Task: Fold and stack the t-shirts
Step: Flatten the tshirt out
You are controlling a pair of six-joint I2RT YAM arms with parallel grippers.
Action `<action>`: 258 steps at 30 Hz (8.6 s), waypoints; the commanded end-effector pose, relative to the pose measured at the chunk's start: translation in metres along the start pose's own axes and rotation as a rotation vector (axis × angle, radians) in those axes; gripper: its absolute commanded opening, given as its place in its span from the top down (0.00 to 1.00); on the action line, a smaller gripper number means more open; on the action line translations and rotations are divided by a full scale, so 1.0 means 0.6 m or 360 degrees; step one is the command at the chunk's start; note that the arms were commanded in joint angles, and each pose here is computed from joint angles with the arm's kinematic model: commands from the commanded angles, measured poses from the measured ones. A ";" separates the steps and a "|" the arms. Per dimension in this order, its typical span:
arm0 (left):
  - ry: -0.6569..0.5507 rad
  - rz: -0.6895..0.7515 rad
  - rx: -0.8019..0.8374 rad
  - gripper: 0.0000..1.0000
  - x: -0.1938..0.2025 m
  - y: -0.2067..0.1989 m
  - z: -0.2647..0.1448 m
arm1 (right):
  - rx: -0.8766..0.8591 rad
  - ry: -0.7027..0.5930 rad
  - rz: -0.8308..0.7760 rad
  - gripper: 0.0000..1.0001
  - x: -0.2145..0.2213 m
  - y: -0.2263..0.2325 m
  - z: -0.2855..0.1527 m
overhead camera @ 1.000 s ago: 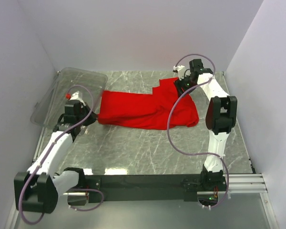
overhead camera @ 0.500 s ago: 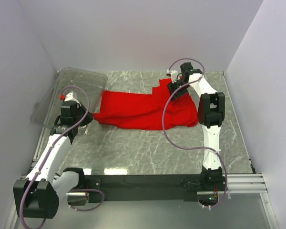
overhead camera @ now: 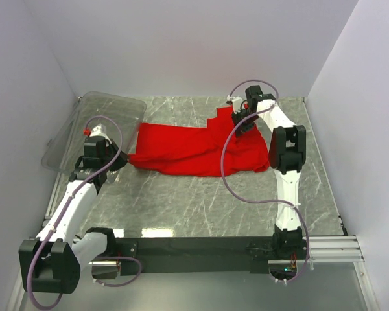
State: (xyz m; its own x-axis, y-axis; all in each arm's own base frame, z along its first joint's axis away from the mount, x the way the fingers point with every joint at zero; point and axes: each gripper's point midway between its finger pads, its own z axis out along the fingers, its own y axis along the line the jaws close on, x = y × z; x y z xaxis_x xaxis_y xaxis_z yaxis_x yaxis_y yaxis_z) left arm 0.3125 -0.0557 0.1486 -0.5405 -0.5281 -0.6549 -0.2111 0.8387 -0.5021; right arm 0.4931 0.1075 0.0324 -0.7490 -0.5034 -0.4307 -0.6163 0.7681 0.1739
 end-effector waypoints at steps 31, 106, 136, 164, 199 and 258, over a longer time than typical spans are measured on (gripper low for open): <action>-0.0063 0.0006 0.0094 0.99 -0.027 -0.025 -0.001 | 0.0310 -0.0349 -0.0109 0.86 -0.142 0.003 -0.063; -0.0127 0.0031 0.0138 0.99 -0.055 -0.045 -0.007 | 0.0105 -0.0491 -0.0136 1.00 -0.102 0.015 -0.204; -0.1617 0.0024 0.0916 0.99 -0.598 -0.387 -0.368 | 0.0877 -0.2150 -0.0530 1.00 -0.195 0.204 -0.992; -0.1992 0.0121 0.1287 0.99 -0.609 -0.428 -0.583 | 0.0833 -0.2588 -0.0739 1.00 -0.095 0.395 -1.155; -0.1626 -0.0027 0.1103 0.99 -0.568 -0.367 -0.360 | 0.0776 -0.2377 -0.0263 1.00 -0.059 0.239 -0.991; -0.0487 -0.0101 0.0617 0.99 -0.293 -0.303 0.511 | 0.0758 -0.1345 0.0338 1.00 -0.122 -0.293 -0.269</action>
State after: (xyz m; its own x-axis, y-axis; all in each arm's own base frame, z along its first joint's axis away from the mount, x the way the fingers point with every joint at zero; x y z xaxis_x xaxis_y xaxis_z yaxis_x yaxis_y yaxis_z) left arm 0.6889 -0.1529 0.1335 -0.3298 -0.6289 -0.7040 0.0093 0.7436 -0.6686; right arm 0.6062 -0.0586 0.1621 -0.3409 0.0026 -0.9401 -0.1485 0.9873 0.0566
